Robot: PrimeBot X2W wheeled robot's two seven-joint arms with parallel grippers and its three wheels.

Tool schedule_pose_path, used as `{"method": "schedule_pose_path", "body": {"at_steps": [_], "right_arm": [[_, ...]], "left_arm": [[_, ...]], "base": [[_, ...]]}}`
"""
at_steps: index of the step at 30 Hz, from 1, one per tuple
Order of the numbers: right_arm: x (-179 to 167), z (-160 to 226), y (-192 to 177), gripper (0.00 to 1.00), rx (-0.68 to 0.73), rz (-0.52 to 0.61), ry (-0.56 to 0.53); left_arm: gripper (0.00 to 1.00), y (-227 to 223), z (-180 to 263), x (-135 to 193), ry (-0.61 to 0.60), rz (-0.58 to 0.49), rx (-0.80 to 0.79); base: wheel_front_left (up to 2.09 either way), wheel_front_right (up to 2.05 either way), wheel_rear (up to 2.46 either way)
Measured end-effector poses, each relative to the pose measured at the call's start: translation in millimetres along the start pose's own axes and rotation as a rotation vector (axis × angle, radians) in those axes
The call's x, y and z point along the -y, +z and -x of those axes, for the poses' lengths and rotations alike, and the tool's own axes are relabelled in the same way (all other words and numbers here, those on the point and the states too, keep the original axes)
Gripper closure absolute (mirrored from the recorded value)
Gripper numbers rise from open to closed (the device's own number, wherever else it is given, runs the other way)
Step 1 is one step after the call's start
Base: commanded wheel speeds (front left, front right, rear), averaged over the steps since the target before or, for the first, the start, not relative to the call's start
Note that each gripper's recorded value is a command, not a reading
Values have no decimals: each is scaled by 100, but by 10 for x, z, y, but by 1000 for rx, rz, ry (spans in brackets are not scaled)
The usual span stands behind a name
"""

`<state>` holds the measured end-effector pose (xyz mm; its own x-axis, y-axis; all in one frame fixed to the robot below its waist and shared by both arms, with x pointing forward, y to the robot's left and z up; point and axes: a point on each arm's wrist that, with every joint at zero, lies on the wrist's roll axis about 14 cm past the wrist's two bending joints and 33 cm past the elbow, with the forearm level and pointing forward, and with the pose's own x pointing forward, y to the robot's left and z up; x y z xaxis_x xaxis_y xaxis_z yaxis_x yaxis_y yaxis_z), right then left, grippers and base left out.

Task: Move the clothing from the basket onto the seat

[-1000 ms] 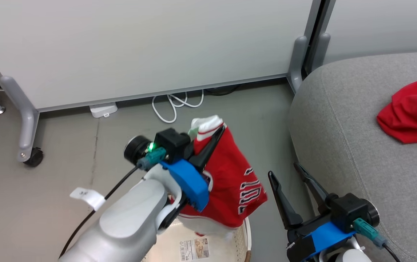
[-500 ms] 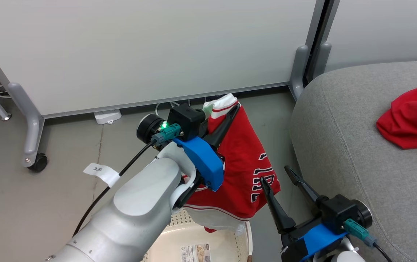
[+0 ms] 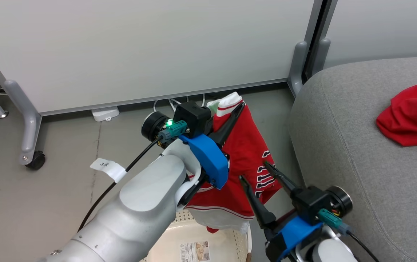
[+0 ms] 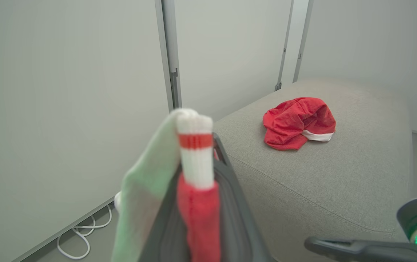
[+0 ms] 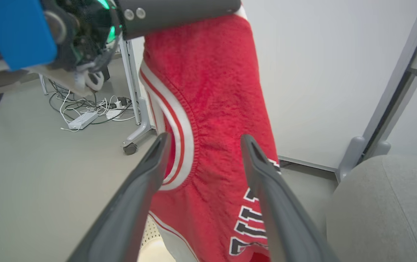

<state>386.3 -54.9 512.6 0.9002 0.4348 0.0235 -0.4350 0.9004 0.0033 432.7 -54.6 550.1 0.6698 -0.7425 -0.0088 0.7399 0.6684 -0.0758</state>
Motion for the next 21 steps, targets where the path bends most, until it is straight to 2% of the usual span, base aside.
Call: {"method": "schedule_pose_path", "body": {"at_steps": [7,21], "right_arm": [[-47,-143,-144,0,-61,45,44],[-90,-350,-229,0,-78,-13,83]], "left_arm": [[100,20,-30,38,-11,1,3],[100,125,-10,84,-17,-5,16]], "base": [[0,0,0],[0,0,0]]}}
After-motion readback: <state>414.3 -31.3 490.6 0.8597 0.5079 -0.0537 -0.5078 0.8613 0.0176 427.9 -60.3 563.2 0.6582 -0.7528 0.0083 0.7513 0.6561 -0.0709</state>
